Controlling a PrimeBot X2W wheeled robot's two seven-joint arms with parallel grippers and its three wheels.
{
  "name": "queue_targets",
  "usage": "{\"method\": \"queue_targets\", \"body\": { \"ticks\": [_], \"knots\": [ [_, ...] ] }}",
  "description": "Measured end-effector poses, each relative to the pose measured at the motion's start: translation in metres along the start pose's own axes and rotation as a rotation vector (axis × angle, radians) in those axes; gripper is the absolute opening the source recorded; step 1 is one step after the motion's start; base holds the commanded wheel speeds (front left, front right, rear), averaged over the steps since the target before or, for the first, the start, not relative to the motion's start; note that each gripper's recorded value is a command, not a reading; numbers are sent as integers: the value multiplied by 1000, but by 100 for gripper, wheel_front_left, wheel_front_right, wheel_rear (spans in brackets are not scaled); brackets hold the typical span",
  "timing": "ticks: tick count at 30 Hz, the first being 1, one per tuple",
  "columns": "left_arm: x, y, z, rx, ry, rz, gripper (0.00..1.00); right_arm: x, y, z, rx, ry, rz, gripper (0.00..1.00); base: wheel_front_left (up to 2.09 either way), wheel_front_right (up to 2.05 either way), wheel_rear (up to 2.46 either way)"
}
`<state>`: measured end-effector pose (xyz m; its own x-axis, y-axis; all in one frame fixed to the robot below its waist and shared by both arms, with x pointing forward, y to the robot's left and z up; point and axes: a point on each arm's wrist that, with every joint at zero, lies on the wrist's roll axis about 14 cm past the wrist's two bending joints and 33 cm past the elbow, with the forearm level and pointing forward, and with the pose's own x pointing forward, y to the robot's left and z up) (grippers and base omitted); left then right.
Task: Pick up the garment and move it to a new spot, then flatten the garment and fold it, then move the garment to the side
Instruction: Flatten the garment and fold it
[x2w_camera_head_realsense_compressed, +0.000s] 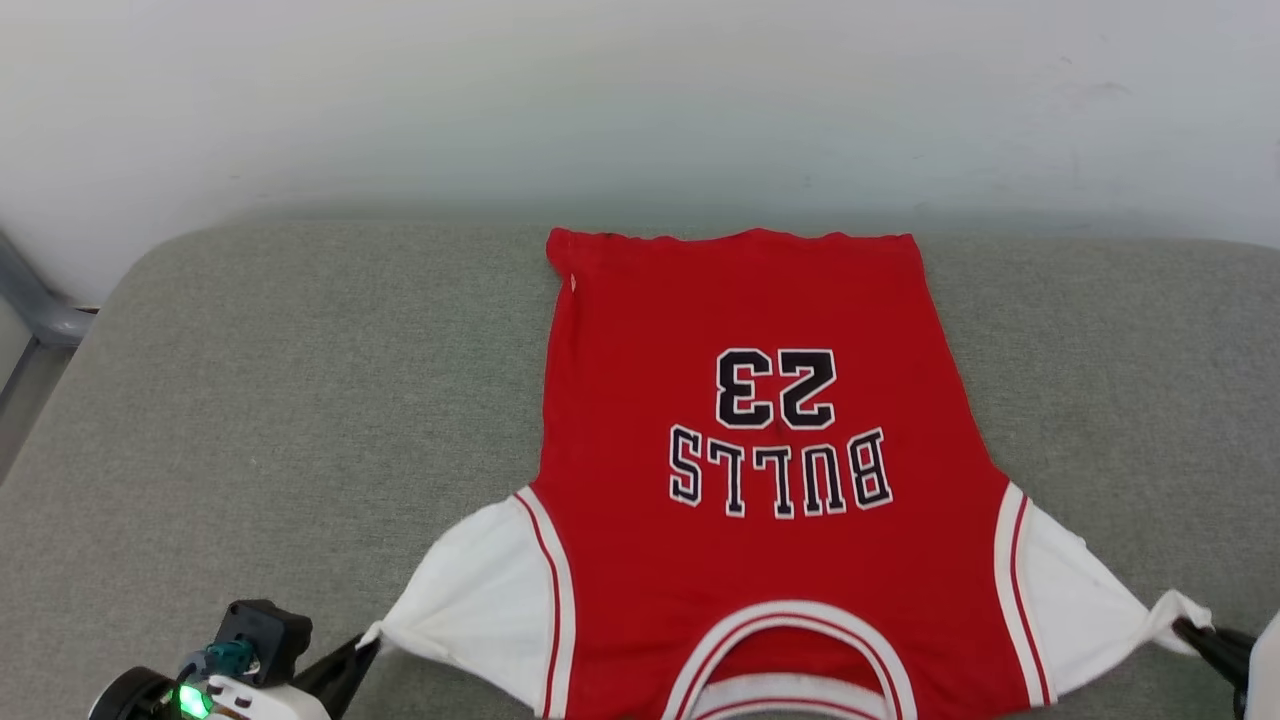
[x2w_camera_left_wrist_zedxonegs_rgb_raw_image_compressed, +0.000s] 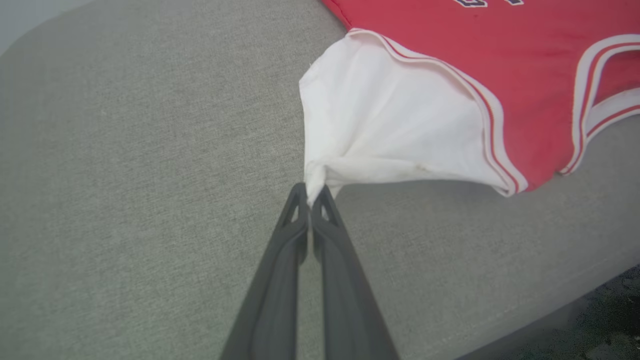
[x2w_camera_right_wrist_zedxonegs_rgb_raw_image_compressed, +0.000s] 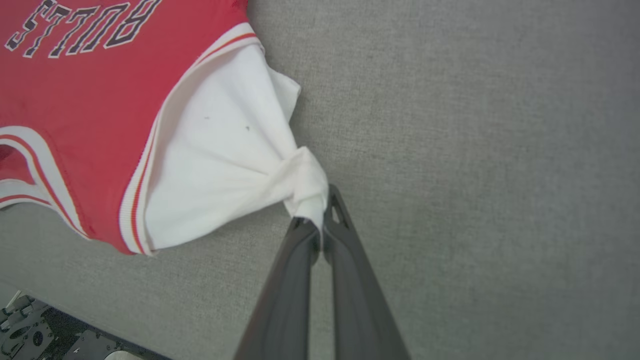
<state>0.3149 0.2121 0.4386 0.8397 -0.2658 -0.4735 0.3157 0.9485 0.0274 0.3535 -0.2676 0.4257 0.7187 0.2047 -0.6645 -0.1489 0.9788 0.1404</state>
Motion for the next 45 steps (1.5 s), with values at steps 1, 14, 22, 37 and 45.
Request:
{"method": "queue_targets", "body": {
  "ticks": [1,14,22,37,45],
  "knots": [
    [-3,-2,-3,-9,17,-6,0,-3,-1,-8,7,34,1,0,0,0,0],
    [-10,-38,-7,-63,89,-120,0,-21,6,-40,50,187,-3,58,0,0,0],
    [-7,-61,10,-76,107,-197,0,-15,15,-10,28,191,8,100,0,0,0],
    [1,-75,42,-77,140,-265,0,56,52,104,-41,214,47,100,0,0,0],
    [16,-72,48,-83,147,-270,0,124,53,160,-61,271,-14,100,0,0,0]
  ]
}}
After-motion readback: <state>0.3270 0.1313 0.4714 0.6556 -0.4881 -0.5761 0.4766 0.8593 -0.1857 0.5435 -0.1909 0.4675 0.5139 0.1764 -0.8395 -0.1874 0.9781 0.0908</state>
